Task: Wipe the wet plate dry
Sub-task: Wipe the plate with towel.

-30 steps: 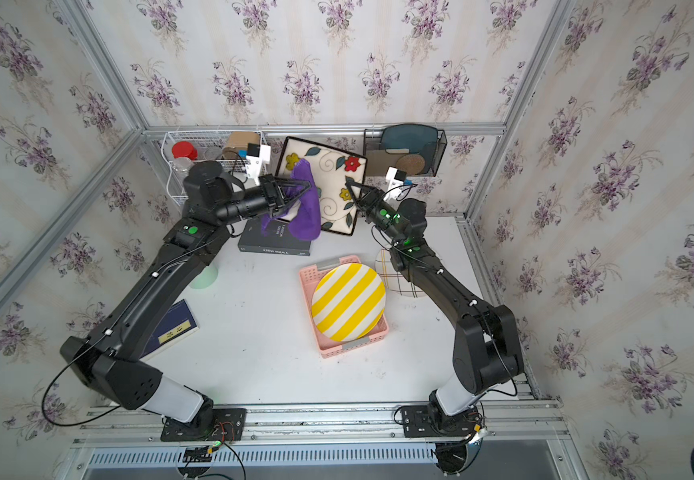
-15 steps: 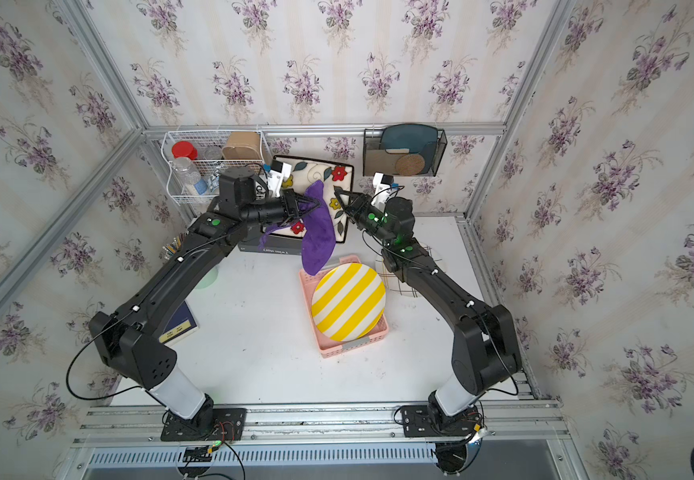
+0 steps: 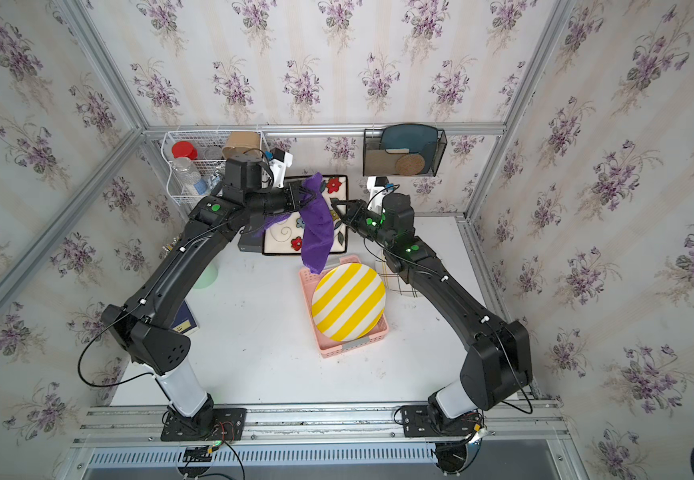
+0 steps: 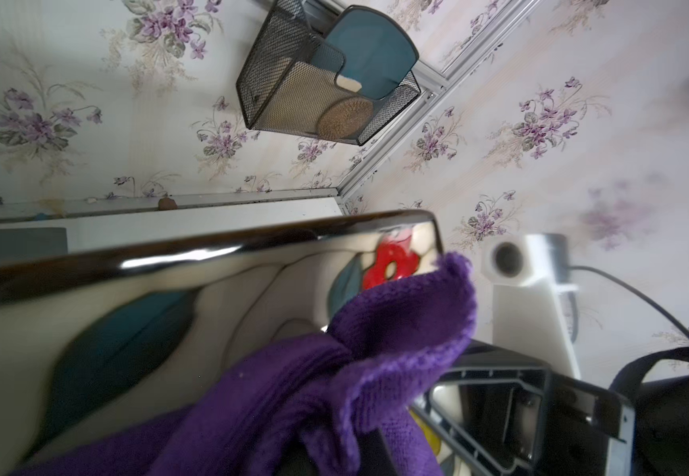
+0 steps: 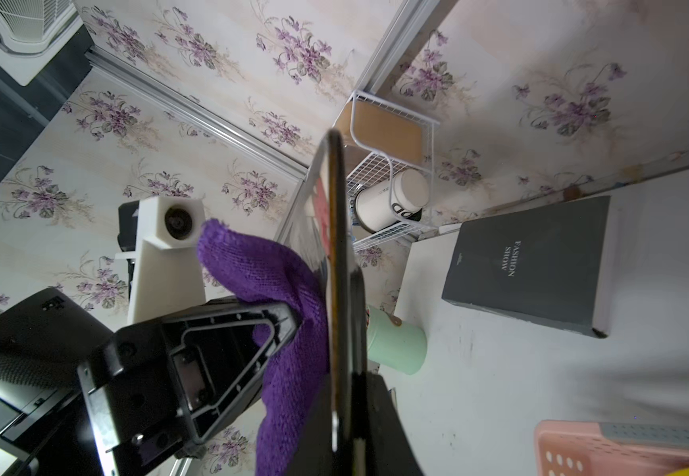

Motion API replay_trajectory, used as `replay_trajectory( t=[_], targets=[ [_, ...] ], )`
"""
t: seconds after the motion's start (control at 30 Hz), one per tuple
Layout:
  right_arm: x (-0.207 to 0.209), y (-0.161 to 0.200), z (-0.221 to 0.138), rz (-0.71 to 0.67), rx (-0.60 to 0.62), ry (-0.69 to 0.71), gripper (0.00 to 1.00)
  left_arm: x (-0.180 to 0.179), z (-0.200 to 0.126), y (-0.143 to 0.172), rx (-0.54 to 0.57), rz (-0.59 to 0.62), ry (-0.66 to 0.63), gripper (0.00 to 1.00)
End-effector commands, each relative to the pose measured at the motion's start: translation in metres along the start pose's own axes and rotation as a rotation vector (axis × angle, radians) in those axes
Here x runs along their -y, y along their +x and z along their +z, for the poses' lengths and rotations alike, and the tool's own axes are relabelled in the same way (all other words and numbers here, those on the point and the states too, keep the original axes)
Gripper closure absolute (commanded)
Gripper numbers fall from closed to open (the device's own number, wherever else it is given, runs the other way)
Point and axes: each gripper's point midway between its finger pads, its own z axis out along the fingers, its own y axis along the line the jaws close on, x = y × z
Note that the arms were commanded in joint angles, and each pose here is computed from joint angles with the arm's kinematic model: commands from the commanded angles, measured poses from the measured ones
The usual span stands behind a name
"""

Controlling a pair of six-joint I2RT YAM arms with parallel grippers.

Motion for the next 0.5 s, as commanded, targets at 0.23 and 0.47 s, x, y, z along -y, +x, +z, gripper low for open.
replay_trajectory(
  t=[0.23,0.47],
  targets=[
    [-0.102,0.001,0.003,-0.143,0.040,-0.321,1.00,0.008,0.028,0.045,-0.154,0.012,-0.050,1.00],
    [-0.079,-0.036,-0.015,-0.190,0.119,-0.242,1.00,-0.078,-0.020,0.032,-0.088,0.041,-0.423,1.00]
  ],
)
